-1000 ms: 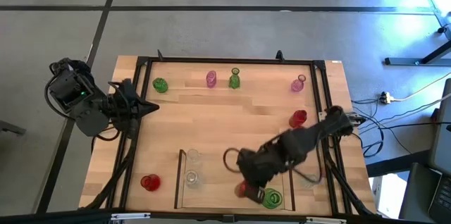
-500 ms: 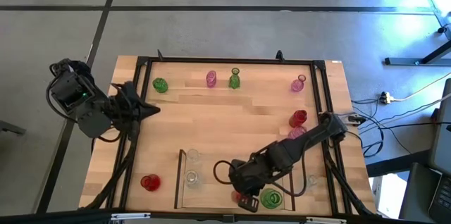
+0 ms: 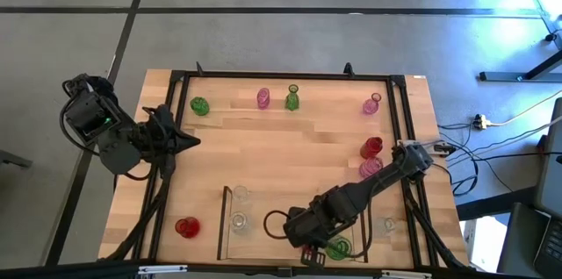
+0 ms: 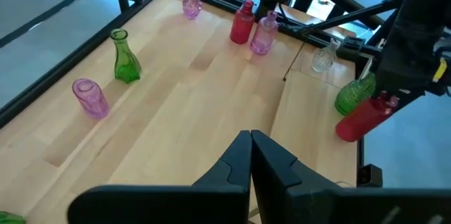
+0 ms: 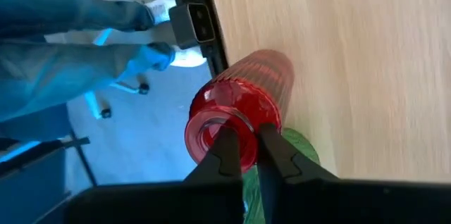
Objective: Sort vases onto shelf
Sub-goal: Put the middle top red vase on the shelf
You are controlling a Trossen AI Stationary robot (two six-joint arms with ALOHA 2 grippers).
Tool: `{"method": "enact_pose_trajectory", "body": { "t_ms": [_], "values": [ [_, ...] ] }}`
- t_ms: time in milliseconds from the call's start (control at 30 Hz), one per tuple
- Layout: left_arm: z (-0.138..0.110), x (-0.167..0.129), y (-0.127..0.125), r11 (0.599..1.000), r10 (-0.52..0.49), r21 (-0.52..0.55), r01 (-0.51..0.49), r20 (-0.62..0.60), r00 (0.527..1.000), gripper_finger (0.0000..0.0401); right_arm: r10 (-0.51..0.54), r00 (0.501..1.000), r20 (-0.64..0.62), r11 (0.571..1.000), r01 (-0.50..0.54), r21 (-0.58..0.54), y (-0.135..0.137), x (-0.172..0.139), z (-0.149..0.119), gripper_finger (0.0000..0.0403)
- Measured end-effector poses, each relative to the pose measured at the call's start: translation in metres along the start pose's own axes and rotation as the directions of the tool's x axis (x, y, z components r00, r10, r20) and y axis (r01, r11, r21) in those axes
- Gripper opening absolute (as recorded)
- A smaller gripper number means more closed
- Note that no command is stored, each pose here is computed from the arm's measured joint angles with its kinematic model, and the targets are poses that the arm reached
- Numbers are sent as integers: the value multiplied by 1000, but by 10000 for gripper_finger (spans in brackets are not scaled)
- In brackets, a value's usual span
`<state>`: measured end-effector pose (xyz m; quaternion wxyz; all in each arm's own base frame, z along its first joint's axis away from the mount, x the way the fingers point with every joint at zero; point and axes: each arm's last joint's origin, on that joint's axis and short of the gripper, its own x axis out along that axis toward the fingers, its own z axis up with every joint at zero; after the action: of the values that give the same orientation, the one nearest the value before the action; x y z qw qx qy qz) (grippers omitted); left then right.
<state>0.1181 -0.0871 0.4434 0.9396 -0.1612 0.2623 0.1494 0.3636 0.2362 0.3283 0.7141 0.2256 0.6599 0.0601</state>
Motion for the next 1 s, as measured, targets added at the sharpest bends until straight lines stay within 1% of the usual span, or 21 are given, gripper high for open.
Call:
{"method": "enact_pose_trajectory", "body": {
  "t_ms": [167, 433, 533, 767, 900, 1000],
  "values": [
    [0, 0, 0, 1000, 0, 21, 0, 0, 1000, 0, 9, 1000, -15, 1000, -9, -3, 1, 3, 1, 0],
    [0, 0, 0, 1000, 0, 26, 0, 0, 1000, 0, 27, 999, 19, 999, -27, -31, 2, 3, 5, 0],
    [0, 0, 0, 1000, 0, 26, 0, 0, 1000, 0, 46, 998, 30, 998, -44, -48, 3, 7, 7, 0],
    [0, 0, 0, 1000, 0, 26, 0, 0, 1000, 0, 33, 999, 4, 998, -33, -44, -1, 22, 8, 0],
    [0, 0, 0, 1000, 0, 26, 0, 0, 1000, 0, 41, 999, -7, 998, -41, -43, -1, 25, 8, 0],
    [0, 0, 0, 1000, 0, 26, 0, 0, 1000, 0, 28, 1000, -5, 999, -29, -39, -2, 25, 8, 0]
  ]
}}
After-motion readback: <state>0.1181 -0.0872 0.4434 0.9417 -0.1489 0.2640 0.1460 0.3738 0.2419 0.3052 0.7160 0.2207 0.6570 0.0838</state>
